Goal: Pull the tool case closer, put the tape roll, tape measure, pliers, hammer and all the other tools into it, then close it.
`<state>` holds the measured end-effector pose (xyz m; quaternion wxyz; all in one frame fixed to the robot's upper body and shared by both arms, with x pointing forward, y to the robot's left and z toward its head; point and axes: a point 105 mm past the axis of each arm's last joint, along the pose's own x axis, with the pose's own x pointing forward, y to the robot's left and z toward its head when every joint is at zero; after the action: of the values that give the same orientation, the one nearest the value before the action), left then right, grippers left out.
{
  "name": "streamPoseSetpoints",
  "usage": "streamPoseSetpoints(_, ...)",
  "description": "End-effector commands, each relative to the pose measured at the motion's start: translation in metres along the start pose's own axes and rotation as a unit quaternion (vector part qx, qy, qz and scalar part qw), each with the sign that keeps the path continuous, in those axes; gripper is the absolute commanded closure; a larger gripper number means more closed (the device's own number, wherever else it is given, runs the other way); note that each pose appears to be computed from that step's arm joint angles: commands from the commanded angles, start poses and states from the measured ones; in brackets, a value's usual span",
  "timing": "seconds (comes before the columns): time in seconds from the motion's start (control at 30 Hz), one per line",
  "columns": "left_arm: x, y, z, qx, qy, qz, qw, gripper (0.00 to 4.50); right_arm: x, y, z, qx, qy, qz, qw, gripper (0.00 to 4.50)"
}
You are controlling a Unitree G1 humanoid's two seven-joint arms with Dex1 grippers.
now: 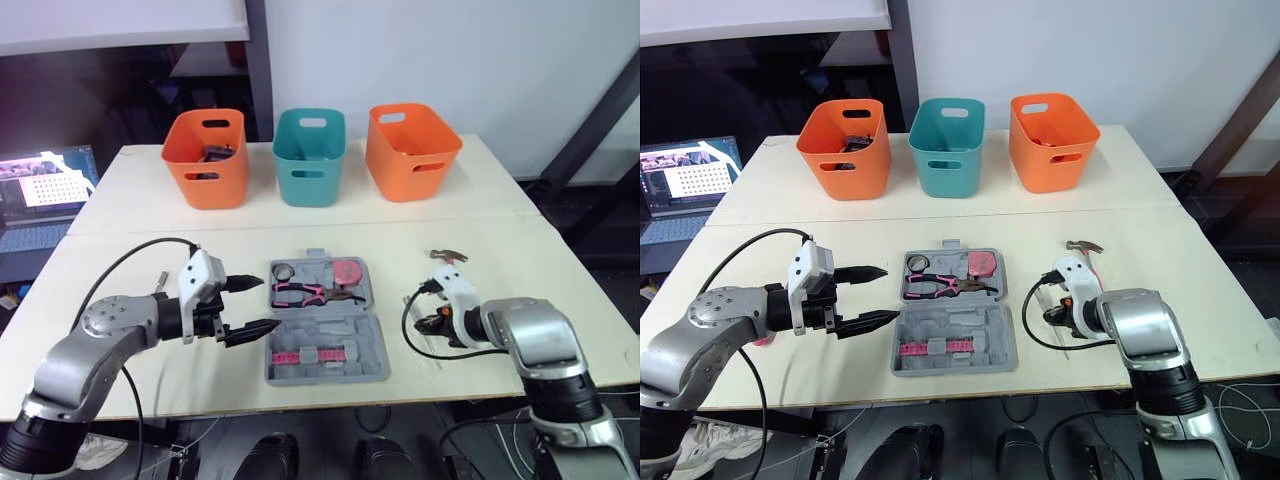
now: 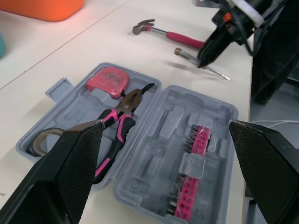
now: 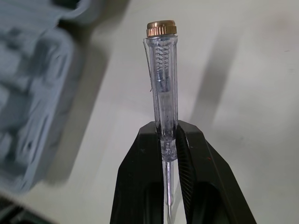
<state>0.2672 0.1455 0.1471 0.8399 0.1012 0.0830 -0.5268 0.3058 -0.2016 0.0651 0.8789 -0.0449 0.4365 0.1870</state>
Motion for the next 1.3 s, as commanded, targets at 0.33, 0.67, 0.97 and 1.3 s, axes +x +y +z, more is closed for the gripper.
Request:
streamPoseSetpoints(0.33,-0.006,-0.008,0.007,0.021,0.002,-0.016,1.0,0.0,0.025,-0.018,0.021,0.017,-0.053,-0.031,0.998,3.09)
streamPoseSetpoints(0.67,-0.003,-0.003,0.007,0.02,0.0,-0.026,0.999,0.0,-0.016,-0.015,0.045,-0.095,-0.189,-0.072,0.975,0.04)
streamPoseSetpoints(0.97,0.002,-0.002,0.006,0.019,-0.003,-0.034,0.999,0.0,0.0,-0.014,0.025,-0.1,-0.247,-0.081,0.96,0.04)
streamPoseSetpoints(1.3,0.0,-0.003,0.005,0.02,0.0,-0.032,0.999,0.0,0.009,-0.017,0.016,-0.03,-0.261,-0.078,0.962,0.04)
